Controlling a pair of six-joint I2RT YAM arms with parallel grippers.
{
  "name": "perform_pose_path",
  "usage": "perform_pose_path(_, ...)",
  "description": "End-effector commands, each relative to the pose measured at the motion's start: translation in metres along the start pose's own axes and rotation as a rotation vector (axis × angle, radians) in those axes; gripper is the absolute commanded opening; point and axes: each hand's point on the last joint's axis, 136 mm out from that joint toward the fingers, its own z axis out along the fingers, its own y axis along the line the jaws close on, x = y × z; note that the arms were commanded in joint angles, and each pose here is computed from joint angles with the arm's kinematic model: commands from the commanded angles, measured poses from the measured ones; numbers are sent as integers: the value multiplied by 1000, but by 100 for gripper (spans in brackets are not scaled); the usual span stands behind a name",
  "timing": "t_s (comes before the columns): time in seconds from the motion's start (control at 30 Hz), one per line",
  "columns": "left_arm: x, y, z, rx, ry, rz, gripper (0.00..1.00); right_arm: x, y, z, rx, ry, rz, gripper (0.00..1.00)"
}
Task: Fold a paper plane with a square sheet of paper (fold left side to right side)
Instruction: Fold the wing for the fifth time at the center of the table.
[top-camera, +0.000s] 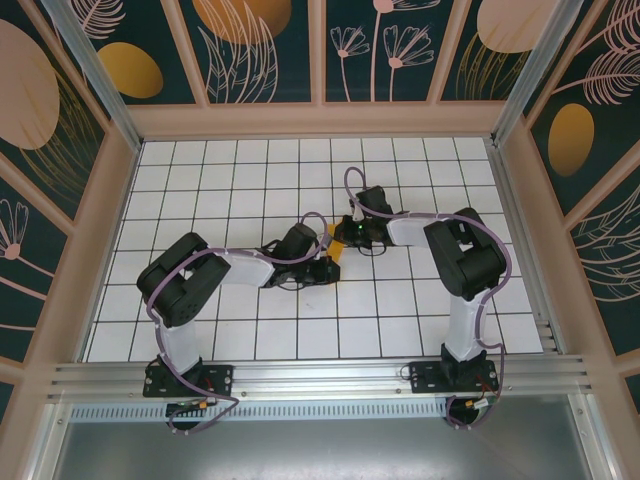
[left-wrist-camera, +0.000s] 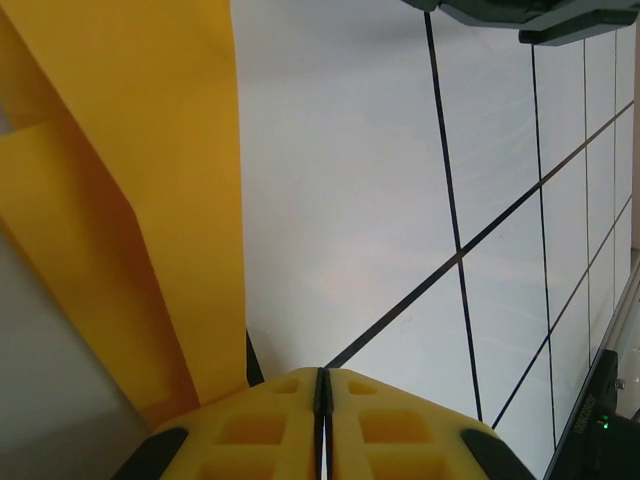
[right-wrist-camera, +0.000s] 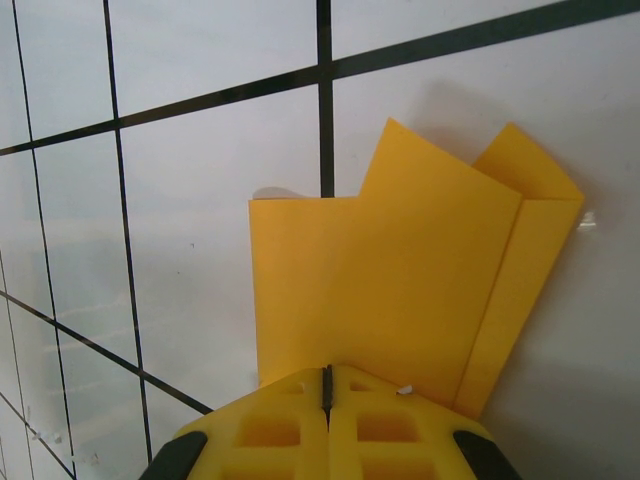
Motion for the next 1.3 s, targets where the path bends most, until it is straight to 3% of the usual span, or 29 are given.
perform_pose_path(0.0, 11, 12, -4, -52, 17, -3, 13, 14, -40, 7, 137, 22, 45, 4)
perform_pose_path(0.33, 37, 34, -8, -66, 44, -62, 11, 14, -45, 10, 150, 31, 48, 4)
perform_pose_path(0.6, 57, 30, -17, -10, 88, -55, 10, 12, -42, 10, 147, 33, 44, 4)
perform_pose_path(0.73, 41, 7, -29, 41, 47, -27, 11, 11, -39, 9, 137, 32, 38, 4)
perform_pose_path(0.93, -7, -38, -48, 120, -41, 49, 13, 11, -38, 7, 136, 31, 39, 4)
perform_pose_path(1.27, -19, 0, -11, 13, -3, 20, 12, 12, -36, 6, 129, 32, 35, 4)
